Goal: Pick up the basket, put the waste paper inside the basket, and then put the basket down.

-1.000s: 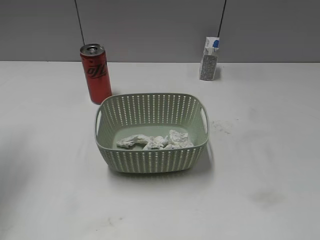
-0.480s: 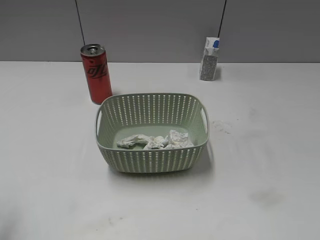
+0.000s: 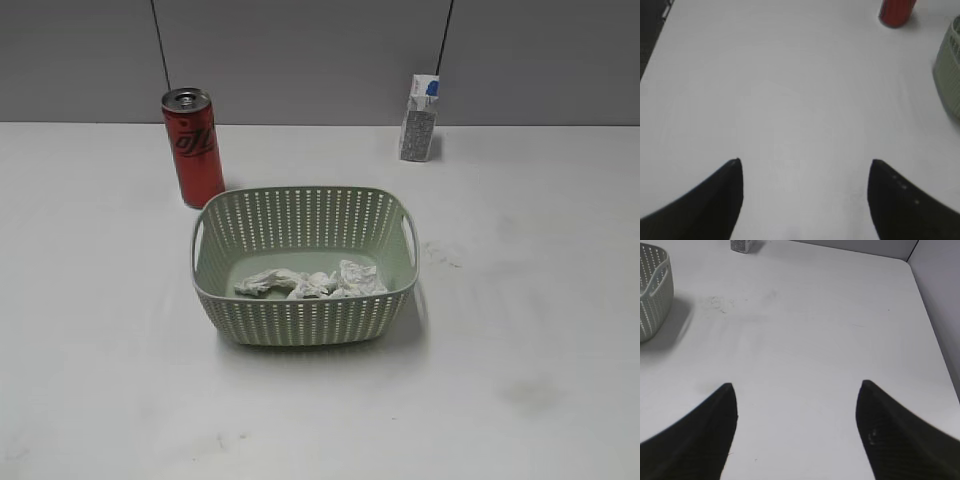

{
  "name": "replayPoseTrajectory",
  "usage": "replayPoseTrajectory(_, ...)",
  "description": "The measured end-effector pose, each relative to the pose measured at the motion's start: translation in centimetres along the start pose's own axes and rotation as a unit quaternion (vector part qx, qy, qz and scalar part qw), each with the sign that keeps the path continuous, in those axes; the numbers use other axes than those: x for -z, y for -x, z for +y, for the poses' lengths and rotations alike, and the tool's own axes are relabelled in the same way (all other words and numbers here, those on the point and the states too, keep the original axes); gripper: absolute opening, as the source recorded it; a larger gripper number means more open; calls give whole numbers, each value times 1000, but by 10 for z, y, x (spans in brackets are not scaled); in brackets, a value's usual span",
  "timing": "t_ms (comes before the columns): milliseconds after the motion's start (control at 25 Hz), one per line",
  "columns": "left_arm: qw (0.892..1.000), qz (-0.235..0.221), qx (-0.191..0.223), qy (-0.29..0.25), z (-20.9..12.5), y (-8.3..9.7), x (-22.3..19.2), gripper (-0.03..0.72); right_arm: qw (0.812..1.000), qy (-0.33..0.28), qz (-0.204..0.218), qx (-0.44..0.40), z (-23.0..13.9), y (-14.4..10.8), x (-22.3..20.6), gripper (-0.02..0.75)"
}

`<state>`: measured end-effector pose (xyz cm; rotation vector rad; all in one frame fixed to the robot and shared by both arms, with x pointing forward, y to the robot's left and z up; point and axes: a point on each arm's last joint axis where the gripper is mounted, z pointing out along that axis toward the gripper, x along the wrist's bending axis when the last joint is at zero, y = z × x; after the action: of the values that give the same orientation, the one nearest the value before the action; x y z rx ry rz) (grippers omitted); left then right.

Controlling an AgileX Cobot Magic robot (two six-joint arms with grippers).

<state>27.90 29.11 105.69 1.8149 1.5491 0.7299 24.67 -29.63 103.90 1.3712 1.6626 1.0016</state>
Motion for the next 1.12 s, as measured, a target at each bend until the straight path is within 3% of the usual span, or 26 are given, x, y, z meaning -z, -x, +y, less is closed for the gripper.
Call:
replayPoseTrajectory(480,992,33,12,125,-30,3,34,591,1000,0,-1,0,0,0,0,559)
replayPoseTrajectory(760,992,36,16,123,-32,3,34,588,1000,-1,-2,0,0,0,0,559)
replayPoseTrajectory(1120,992,35,17,121,-32,3,33,571,997,-74,6,-2,10,1,-21,559)
